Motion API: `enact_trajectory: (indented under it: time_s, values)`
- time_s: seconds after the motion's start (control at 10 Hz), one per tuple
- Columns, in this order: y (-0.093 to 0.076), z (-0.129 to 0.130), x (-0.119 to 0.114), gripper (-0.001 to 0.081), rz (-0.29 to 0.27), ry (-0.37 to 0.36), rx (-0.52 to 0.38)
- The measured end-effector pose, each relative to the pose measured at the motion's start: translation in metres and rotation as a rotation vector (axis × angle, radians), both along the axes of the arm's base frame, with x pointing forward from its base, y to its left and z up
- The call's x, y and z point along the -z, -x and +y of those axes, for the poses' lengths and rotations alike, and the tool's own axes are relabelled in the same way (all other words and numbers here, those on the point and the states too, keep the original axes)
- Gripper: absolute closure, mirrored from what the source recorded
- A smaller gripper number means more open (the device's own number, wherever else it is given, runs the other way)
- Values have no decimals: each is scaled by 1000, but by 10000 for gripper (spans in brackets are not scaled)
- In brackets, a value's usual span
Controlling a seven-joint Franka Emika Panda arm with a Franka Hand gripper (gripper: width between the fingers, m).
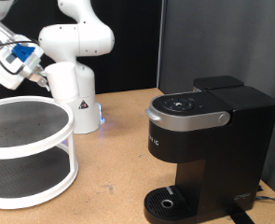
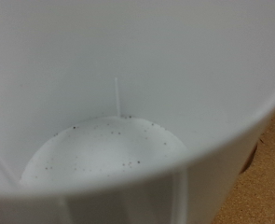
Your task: Make a cup of coffee with the keurig machine
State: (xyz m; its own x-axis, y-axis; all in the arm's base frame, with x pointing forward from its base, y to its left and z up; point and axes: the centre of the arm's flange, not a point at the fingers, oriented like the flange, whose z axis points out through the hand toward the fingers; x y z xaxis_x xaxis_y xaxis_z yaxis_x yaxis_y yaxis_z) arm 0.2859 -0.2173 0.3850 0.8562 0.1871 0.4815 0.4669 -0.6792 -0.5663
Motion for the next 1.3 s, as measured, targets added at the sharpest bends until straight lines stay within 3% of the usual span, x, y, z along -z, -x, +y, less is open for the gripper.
enact_trajectory:
  time_s: [0.3, 0.8, 1.3]
  values:
    - [-27, 30, 4, 739, 13, 20, 105]
    - [-67, 79, -3, 739, -70, 13, 158]
    - [-70, 89, 4, 739, -54, 10, 175]
